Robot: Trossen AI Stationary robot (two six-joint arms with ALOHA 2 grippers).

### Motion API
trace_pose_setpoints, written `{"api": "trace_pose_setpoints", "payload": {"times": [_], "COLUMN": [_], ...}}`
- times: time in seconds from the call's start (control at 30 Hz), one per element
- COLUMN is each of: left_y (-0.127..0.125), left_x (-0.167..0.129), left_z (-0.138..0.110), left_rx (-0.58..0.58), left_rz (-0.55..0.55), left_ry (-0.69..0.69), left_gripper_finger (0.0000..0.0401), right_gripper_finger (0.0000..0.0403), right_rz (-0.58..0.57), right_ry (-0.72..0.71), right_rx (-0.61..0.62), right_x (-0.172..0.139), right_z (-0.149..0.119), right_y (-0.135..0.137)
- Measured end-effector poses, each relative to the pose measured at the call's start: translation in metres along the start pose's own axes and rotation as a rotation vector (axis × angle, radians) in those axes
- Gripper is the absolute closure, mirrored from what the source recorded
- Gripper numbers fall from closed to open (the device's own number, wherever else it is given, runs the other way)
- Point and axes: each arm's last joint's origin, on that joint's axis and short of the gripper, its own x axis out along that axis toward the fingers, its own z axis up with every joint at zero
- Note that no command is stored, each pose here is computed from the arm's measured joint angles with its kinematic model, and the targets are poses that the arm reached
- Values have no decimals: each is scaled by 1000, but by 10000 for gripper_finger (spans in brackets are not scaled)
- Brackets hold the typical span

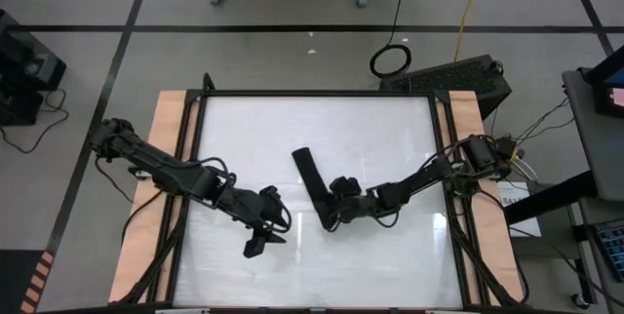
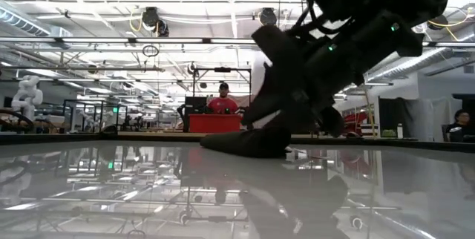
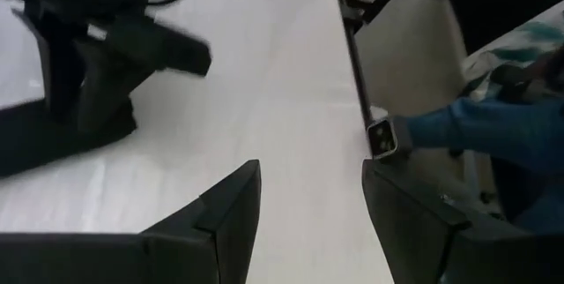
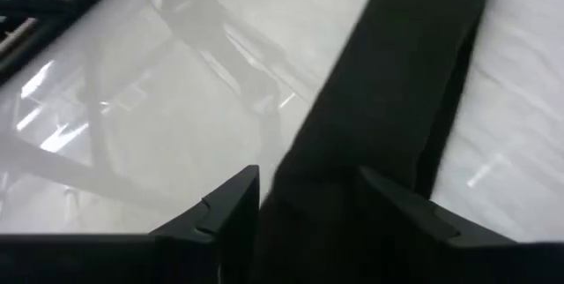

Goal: Roll towel
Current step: Roll the black towel, then return to Home Position

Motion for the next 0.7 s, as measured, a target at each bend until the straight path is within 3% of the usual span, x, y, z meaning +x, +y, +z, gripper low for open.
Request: {"api": "trace_pose_setpoints", "payload": {"times": [0.37,0.7], "left_y": [-3,0], "left_x": [-1,-3], "left_z": [-10,-20], "left_rx": [17,29], "left_rz": [53,137], "left_ry": [61,140], "left_gripper_finger": [195,195], "right_gripper_finger": [170,165], "right_rz": [77,114], "right_ry": [-66,-114], "right_rx": [-91,-248], "right_x": [-19,-61], "right_z": [21,51], "right_y": [13,23]}}
